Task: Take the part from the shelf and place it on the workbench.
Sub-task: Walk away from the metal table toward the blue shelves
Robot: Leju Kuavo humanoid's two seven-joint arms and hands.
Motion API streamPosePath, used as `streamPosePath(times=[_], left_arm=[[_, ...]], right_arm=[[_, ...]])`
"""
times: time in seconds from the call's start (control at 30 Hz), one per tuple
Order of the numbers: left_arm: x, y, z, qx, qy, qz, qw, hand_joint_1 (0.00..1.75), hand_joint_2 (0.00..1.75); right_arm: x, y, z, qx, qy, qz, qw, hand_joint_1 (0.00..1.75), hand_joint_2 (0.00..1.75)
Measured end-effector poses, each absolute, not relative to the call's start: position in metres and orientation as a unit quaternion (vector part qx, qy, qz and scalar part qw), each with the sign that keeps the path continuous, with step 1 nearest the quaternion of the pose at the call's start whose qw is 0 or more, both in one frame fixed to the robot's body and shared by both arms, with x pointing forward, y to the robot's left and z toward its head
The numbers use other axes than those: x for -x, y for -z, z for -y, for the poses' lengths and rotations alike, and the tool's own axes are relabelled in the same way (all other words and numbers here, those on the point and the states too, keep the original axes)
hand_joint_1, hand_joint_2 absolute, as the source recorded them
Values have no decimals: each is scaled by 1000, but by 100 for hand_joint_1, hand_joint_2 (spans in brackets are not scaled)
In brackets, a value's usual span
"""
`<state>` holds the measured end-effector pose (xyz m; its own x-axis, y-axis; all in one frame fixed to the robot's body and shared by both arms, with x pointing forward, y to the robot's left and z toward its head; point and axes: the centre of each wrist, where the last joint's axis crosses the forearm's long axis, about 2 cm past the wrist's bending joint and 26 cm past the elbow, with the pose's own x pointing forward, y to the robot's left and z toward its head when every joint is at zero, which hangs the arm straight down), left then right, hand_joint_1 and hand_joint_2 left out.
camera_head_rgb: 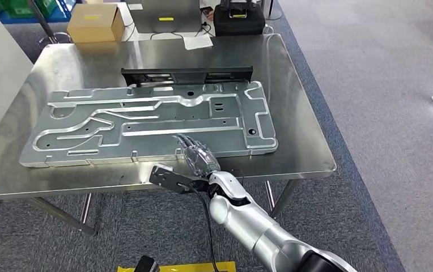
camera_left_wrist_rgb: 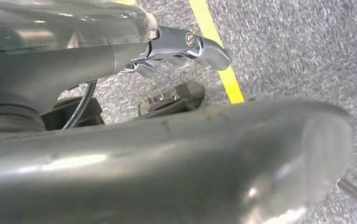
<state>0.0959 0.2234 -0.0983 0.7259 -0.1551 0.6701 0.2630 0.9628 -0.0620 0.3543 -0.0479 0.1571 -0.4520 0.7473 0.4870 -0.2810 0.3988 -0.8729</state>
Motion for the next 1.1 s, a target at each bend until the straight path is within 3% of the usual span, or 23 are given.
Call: streamPosePath(times=[0.43, 0.87, 1.1], left_arm=[[-101, 98, -232, 65, 112, 353, 927, 0, 0], [-96, 100, -234, 55, 112, 349, 929, 0, 0], [-80, 103, -241, 23, 109, 343, 933, 0, 0]], right_arm=[[-352, -152, 44, 145, -502, 684, 509, 0, 175], [-325, -108, 55, 111, -460, 681, 558, 0, 175], [-270, -27, 101, 103, -345, 628, 690, 0, 175]])
